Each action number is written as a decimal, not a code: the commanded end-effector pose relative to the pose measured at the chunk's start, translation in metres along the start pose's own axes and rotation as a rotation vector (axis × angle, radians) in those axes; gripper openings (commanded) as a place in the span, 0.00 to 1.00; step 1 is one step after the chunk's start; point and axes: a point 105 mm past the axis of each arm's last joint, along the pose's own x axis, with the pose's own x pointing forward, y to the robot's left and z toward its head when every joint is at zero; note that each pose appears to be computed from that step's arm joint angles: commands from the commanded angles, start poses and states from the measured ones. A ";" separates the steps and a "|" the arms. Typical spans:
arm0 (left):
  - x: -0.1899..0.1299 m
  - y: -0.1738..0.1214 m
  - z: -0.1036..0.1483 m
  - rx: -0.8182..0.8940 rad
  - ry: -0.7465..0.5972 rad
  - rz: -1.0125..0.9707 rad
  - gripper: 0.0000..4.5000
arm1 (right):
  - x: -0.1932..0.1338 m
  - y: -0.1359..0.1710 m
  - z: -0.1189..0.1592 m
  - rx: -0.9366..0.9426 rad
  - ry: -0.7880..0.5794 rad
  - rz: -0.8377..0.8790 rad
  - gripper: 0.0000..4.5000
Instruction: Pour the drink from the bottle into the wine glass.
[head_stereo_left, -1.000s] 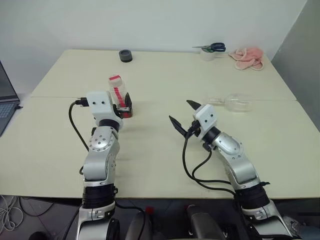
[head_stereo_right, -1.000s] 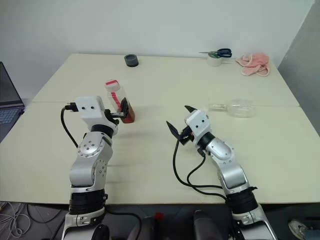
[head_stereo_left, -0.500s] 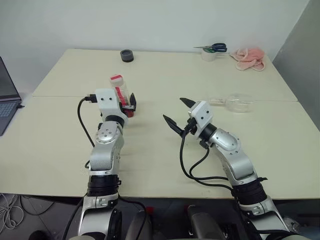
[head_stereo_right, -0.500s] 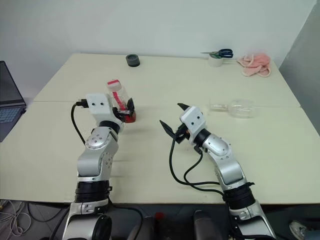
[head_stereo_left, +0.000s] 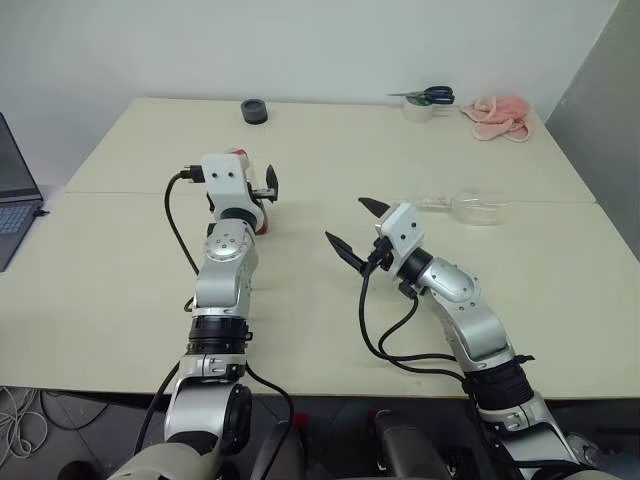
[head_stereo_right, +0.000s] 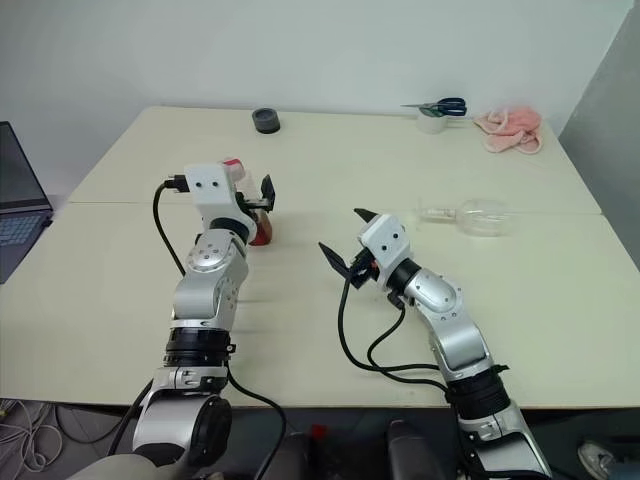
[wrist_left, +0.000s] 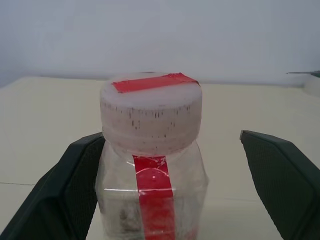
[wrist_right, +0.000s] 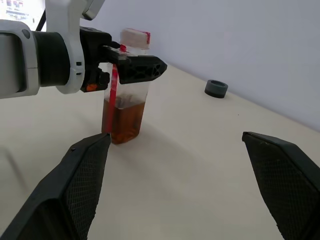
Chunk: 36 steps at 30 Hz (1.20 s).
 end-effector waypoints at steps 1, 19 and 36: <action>0.002 0.001 0.015 0.046 -0.059 0.011 1.00 | 0.000 0.002 0.013 -0.019 -0.045 0.006 1.00; 0.006 0.003 0.013 0.069 -0.078 0.037 1.00 | -0.002 0.002 0.011 -0.024 -0.034 0.001 1.00; -0.001 0.007 0.025 0.097 -0.143 -0.116 0.47 | 0.003 -0.029 0.035 0.071 -0.038 -0.029 1.00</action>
